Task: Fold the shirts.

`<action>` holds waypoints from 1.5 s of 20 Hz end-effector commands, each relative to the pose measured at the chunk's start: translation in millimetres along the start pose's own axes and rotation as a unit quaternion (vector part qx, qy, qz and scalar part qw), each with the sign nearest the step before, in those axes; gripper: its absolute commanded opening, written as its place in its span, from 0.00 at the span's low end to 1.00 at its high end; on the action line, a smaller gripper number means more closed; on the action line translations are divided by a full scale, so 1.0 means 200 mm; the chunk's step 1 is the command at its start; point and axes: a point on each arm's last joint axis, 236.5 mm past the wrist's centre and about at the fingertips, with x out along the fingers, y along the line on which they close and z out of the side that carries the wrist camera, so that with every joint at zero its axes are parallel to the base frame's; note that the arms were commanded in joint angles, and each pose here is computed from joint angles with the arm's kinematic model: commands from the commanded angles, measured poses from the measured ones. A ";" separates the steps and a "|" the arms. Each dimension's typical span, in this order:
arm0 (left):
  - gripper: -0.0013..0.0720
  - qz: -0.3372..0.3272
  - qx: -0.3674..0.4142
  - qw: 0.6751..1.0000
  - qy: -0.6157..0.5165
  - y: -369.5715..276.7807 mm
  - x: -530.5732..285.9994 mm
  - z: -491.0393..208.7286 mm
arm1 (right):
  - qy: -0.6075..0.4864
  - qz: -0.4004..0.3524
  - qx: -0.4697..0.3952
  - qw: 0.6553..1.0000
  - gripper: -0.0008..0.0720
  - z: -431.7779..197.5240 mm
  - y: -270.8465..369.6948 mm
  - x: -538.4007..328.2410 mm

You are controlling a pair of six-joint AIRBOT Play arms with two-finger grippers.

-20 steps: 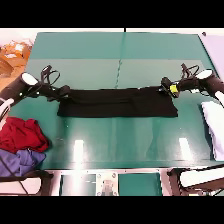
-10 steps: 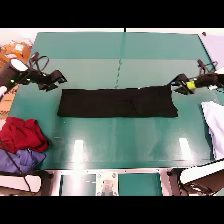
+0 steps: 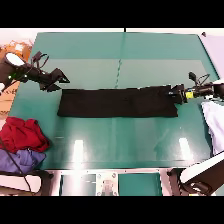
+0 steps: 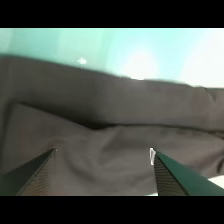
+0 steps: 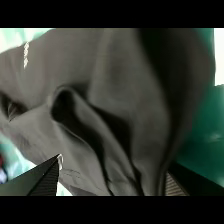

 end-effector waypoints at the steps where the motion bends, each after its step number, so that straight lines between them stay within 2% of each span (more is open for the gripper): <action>1: 0.56 -0.019 0.022 0.999 0.021 -0.10 0.03 -0.07 | 0.038 0.023 -0.046 0.998 0.95 -0.03 0.13 0.14; 2: 0.11 -0.025 0.044 0.998 0.026 -0.14 0.05 -0.09 | 0.046 0.023 -0.057 0.997 0.77 -0.03 0.18 0.16; 3: 0.05 -0.030 0.063 0.997 0.030 -0.18 0.07 -0.11 | 0.052 0.023 -0.067 0.996 0.25 -0.03 0.23 0.17; 4: 0.05 -0.032 0.072 0.996 0.033 -0.22 0.09 -0.13 | 0.061 0.025 -0.080 0.995 0.06 -0.03 0.28 0.17; 8: 0.05 -0.046 0.129 0.990 0.033 -0.47 0.24 -0.25 | 0.046 0.012 -0.125 0.991 0.04 -0.01 0.54 0.01; 12: 0.05 -0.082 0.186 0.979 0.017 -0.85 0.62 -0.48 | 0.013 -0.009 -0.165 0.986 0.04 -0.14 0.91 -0.26; 16: 0.05 -0.148 0.151 0.977 0.022 -1.14 1.07 -0.79 | 0.005 -0.017 -0.201 0.979 0.04 -0.35 1.24 -0.35; 19: 0.05 -0.189 0.123 0.973 0.054 -1.28 1.24 -0.92 | 0.013 -0.017 -0.214 0.977 0.04 -0.46 1.38 -0.33; 23: 0.05 -0.201 0.138 0.966 0.087 -1.30 1.24 -0.95 | 0.020 -0.017 -0.222 0.975 0.04 -0.47 1.40 -0.29; 27: 0.05 -0.217 0.214 0.929 0.209 -1.18 0.98 -0.99 | 0.011 -0.015 -0.227 0.974 0.04 -0.45 1.43 -0.26; 28: 0.05 -0.206 0.226 0.920 0.244 -1.11 0.88 -0.95 | 0.011 -0.012 -0.229 0.973 0.04 -0.46 1.46 -0.24; 30: 0.04 -0.137 0.248 0.918 0.276 -0.90 0.70 -0.79 | 0.013 -0.006 -0.231 0.973 0.04 -0.48 1.54 -0.16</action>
